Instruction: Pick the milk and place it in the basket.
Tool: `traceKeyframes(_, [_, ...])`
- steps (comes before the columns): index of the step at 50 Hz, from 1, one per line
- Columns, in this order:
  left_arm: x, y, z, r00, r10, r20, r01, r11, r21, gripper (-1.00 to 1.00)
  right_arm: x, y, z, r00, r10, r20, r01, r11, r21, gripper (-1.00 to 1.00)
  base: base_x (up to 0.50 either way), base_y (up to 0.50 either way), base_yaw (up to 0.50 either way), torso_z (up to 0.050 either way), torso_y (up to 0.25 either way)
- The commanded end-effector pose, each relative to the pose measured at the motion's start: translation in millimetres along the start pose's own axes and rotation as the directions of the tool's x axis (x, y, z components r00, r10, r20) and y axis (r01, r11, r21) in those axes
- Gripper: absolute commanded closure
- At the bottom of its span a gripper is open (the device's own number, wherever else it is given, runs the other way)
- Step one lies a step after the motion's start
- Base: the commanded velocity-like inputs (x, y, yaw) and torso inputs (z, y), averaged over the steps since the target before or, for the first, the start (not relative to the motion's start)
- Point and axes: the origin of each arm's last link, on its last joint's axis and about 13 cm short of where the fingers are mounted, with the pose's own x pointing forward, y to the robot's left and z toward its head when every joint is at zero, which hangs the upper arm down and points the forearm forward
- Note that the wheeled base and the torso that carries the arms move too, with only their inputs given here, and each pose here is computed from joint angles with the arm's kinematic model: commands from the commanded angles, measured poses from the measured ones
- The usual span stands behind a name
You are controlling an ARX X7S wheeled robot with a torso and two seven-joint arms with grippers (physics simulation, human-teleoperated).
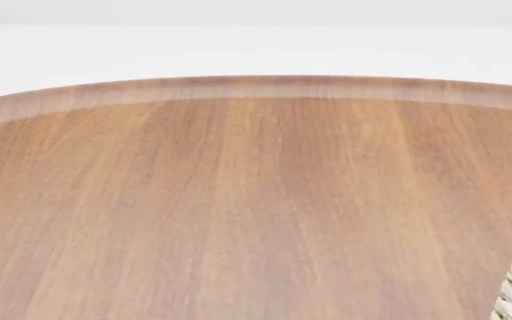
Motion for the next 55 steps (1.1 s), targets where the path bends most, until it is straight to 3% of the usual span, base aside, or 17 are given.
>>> traceKeyframes(1, [0, 2.6, 1, 1.000, 0.013, 0.019, -0.013, 1.000, 0.010, -1.00, -15, -30.2, 19, 0.998, 0.044, 0.042, -0.040, 0.995, -0.097, 1.00, 0.00, 0.00, 0.00, 0.000, 0.010])
traceKeyframes(30, [0, 2.5, 1, 1.000, 0.012, 0.020, -0.012, 1.000, 0.010, -1.00, 26, -37.6, -2, 0.962, 0.221, -0.159, -0.232, 0.972, -0.050, 1.00, 0.00, 0.00, 0.00, 0.001, 0.001])
traceKeyframes(55, [1, 2.9, 0, 1.000, 0.015, 0.015, -0.015, 1.000, 0.010, -1.00, 45, -23.7, -21, 0.899, 0.353, -0.260, -0.357, 0.934, 0.036, 1.00, 0.00, 0.00, 0.00, 0.000, 0.001])
